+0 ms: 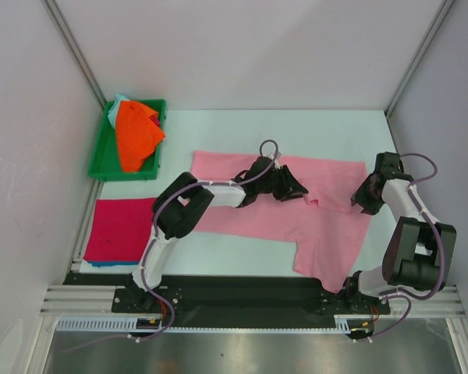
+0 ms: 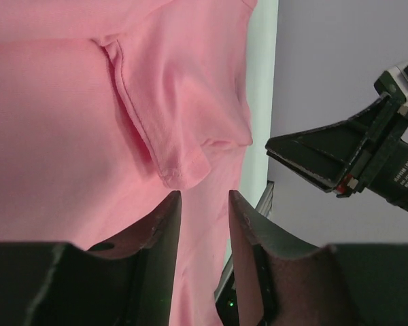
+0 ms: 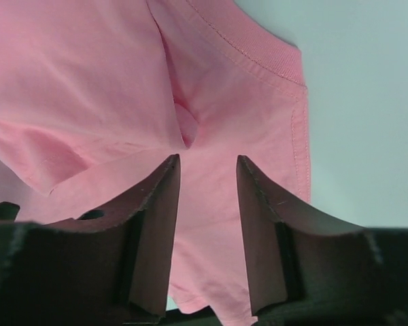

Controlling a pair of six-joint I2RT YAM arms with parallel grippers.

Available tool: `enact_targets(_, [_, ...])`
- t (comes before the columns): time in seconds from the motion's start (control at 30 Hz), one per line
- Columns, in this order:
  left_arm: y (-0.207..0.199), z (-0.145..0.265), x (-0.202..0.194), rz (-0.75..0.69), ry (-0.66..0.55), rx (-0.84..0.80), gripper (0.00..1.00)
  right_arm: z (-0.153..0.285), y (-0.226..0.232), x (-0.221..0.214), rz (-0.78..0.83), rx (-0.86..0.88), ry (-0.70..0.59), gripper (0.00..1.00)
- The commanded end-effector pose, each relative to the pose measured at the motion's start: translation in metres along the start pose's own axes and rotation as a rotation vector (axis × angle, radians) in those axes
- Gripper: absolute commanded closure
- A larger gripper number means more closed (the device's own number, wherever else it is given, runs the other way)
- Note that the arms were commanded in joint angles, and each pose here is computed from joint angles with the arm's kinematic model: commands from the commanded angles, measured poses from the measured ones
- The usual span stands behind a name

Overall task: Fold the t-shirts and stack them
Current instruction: Fold the tshirt

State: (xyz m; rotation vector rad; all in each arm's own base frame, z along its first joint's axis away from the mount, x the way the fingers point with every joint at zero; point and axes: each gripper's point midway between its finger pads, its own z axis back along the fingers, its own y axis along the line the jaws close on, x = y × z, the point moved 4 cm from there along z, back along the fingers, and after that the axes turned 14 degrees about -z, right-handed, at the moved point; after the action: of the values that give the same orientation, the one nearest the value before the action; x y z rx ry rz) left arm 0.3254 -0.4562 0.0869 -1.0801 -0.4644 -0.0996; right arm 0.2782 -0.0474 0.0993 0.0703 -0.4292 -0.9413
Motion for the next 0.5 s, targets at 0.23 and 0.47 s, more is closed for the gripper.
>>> enact_targets(0.23, [0.007, -0.017, -0.016, 0.108, 0.002, 0.038, 0.58, 0.004, 0.005, 0.007, 0.025, 0.049, -0.035, 0.51])
enact_targets(0.47, [0.009, -0.027, -0.016, 0.107, 0.024, 0.07, 0.57, -0.004, 0.016, 0.003, 0.031, 0.106, 0.014, 0.52])
